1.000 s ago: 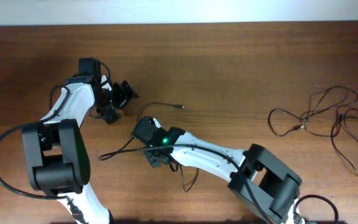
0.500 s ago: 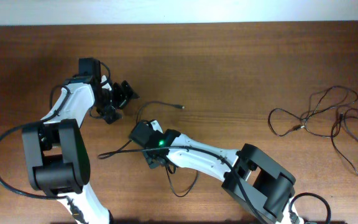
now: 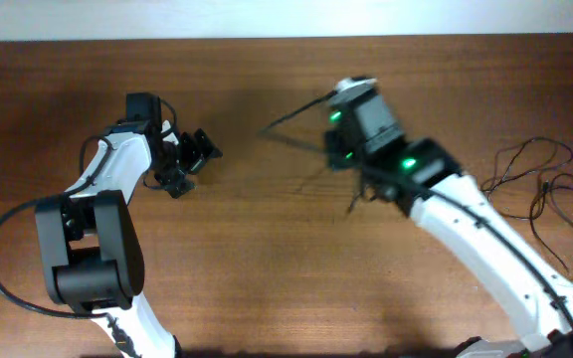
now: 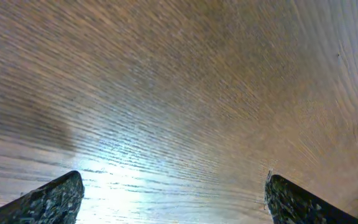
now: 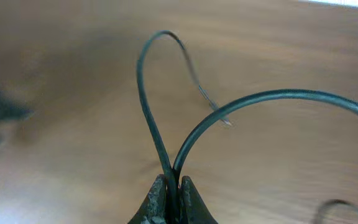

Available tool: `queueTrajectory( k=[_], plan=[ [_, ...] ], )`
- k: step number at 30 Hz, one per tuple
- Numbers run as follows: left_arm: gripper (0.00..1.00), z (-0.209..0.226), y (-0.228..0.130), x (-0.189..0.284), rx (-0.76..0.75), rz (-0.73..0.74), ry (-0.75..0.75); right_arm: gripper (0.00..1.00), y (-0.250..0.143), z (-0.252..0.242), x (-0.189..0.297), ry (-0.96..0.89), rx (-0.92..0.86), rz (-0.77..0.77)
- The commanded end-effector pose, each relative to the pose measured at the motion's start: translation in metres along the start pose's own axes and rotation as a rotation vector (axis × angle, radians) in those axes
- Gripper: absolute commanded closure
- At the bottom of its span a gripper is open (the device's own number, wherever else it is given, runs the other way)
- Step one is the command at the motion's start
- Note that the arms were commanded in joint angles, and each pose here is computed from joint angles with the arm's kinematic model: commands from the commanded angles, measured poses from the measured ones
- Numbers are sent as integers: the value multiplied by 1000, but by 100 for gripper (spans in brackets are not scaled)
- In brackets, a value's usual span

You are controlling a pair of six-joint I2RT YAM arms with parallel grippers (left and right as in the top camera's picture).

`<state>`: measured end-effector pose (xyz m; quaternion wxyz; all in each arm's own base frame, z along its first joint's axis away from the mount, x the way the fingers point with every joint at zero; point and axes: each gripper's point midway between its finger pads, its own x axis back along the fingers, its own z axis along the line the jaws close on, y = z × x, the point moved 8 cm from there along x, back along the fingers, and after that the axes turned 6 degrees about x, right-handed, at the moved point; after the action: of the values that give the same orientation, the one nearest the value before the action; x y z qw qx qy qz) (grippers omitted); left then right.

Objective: Untangle cables

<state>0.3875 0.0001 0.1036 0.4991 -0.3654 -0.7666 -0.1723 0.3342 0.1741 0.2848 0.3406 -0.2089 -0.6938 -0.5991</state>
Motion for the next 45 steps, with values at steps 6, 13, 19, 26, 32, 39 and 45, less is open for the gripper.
queueTrajectory(
  k=[6,13,19,26,32,39,45],
  plan=[
    [5,4,0,-4,19,13,7,96,-19,-97,-77,-262,-136,173],
    [5,4,0,-4,19,13,7,93,-58,-113,-139,-305,-144,342],
    [5,4,0,-4,19,13,7,0,-62,-125,-143,-321,-164,357],
    [10,4,-1,-4,19,13,7,2,-62,-125,-143,-321,-163,357],
    [4,5,-1,-4,5,16,14,2,-62,-125,-143,-321,-163,357],
    [1,-13,-16,23,-299,100,-191,2,-62,-125,-143,-321,-163,357],
    [1,-29,-48,127,-464,-179,-151,2,-62,-125,-143,-321,-163,357]
  ],
)
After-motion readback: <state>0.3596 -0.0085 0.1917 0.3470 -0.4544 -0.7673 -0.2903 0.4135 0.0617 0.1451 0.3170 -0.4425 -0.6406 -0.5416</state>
